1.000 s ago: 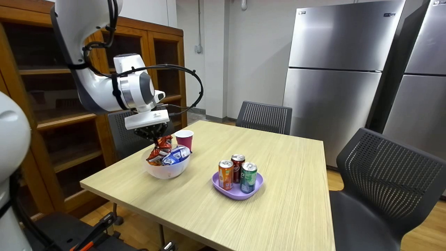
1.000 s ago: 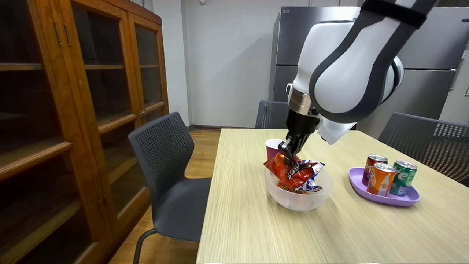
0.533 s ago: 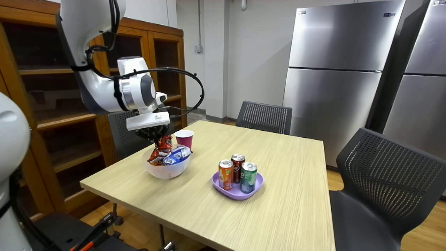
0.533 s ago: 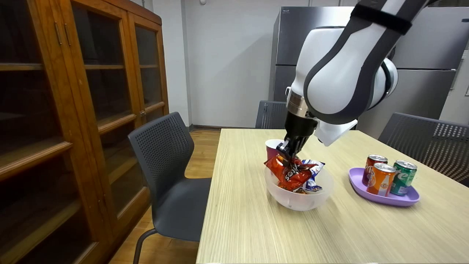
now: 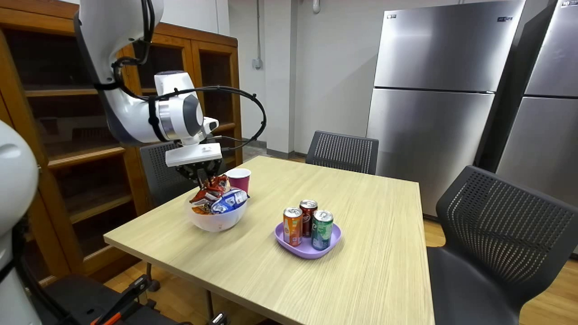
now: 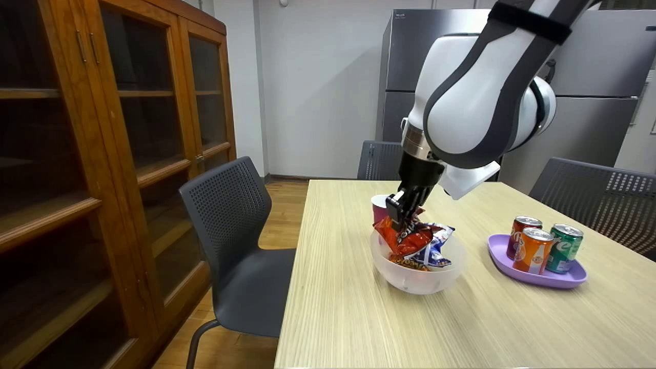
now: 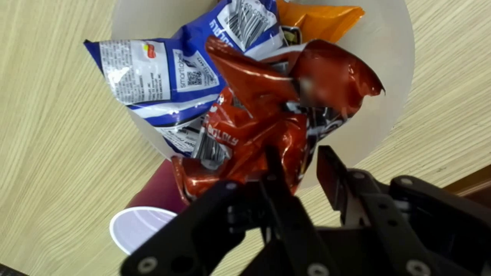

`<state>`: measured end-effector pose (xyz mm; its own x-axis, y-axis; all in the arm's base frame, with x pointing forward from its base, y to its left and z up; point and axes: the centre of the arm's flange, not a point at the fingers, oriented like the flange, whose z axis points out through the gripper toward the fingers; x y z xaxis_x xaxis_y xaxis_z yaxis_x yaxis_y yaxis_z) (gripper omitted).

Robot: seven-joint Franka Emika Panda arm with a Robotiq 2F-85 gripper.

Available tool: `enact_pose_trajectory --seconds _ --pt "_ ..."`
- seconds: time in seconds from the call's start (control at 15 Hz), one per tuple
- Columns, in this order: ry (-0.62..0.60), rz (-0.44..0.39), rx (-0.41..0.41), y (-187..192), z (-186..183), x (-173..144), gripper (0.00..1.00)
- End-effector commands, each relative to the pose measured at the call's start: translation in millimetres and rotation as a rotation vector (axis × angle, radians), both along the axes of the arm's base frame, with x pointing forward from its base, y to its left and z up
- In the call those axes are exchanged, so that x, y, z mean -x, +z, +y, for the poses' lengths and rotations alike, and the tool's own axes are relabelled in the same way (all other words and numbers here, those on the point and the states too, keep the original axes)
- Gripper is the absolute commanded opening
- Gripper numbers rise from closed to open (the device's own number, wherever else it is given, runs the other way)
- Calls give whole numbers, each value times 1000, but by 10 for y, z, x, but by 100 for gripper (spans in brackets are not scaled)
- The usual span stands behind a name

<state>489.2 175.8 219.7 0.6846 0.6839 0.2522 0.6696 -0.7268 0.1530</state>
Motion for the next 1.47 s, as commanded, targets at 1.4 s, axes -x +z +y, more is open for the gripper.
enact_pose_trajectory --seconds 1.4 --pt "-135 -149 -108 696 -448 -160 100"
